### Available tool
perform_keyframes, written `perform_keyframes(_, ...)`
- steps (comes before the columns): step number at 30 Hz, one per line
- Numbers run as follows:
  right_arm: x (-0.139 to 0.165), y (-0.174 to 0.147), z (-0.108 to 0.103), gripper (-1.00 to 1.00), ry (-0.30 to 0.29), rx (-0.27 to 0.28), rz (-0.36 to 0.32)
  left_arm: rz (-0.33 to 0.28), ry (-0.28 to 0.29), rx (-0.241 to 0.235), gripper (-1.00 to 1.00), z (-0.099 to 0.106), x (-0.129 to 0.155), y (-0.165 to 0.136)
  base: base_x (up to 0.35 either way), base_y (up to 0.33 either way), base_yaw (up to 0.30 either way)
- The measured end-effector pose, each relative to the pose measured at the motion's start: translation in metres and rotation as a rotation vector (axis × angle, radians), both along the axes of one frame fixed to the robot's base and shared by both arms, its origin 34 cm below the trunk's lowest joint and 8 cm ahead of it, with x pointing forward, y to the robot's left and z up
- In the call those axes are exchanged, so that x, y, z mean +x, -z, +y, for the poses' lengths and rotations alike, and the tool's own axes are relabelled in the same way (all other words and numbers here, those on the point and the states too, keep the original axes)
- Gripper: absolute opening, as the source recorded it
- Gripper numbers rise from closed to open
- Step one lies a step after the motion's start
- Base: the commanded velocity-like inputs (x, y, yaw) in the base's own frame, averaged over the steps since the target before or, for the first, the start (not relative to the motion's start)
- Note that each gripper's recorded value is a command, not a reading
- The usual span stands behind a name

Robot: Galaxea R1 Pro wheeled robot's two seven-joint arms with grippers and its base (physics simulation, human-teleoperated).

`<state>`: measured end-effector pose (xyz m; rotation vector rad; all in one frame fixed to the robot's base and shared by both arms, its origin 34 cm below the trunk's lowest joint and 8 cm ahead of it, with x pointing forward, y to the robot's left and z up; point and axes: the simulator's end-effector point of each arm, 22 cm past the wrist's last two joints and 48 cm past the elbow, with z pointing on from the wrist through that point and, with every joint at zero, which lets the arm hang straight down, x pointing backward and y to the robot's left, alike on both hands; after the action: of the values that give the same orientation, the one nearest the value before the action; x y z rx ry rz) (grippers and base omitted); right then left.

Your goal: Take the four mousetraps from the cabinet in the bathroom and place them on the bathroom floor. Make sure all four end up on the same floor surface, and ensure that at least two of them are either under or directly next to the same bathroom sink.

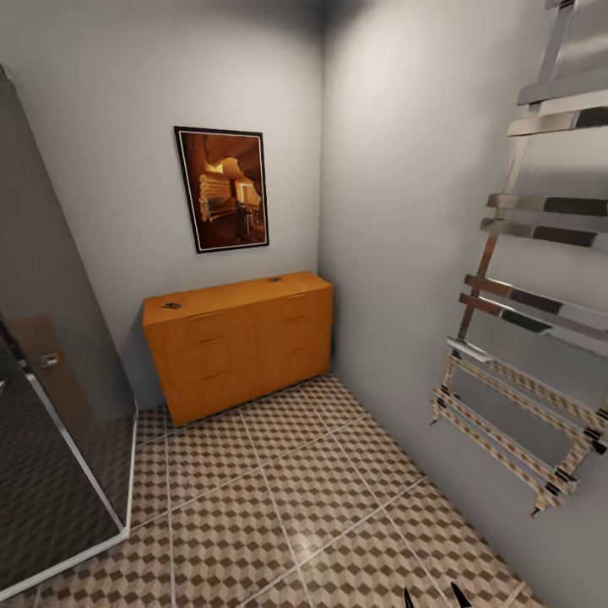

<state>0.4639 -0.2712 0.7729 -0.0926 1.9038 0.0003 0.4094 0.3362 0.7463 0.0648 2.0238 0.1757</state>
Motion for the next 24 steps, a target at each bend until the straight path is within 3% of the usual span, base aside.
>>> perform_keyframes(24,-0.002,0.0032,0.0,1.0,0.0,0.0,0.009,0.009,0.0,-0.006,1.0,-0.0039,-0.0024,0.0033,0.212,-0.185,0.286)
